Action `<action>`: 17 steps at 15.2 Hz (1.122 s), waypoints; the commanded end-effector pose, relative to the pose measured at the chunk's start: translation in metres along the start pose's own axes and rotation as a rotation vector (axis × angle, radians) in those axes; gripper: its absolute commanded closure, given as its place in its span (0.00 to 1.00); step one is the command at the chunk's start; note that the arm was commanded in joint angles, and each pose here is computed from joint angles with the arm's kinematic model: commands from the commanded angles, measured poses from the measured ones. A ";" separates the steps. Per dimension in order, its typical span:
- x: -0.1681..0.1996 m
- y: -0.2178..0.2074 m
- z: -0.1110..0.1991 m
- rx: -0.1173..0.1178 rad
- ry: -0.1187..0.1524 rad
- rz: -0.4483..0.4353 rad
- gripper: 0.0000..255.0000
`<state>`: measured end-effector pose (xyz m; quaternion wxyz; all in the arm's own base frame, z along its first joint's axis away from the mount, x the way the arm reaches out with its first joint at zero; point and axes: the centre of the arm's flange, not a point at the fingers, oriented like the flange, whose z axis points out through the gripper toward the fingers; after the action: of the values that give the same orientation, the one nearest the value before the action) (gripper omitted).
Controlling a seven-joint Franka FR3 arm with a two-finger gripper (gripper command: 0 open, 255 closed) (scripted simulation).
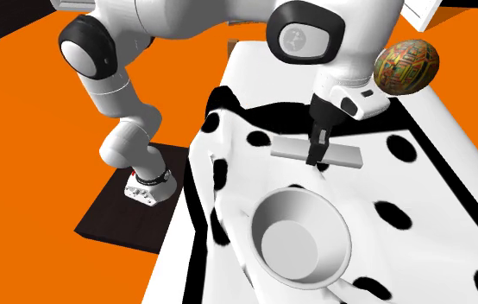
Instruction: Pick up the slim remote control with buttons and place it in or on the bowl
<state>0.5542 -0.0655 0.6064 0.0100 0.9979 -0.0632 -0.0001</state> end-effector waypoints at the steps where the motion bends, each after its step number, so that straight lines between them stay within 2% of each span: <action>1: 0.001 0.000 -0.011 0.000 0.000 0.000 1.00; 13: 0.001 0.002 -0.074 0.000 0.000 0.000 1.00; 17: -0.002 0.054 -0.074 0.000 0.000 0.000 1.00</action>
<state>0.5477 -0.1035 0.6809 0.0100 0.9979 -0.0637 -0.0001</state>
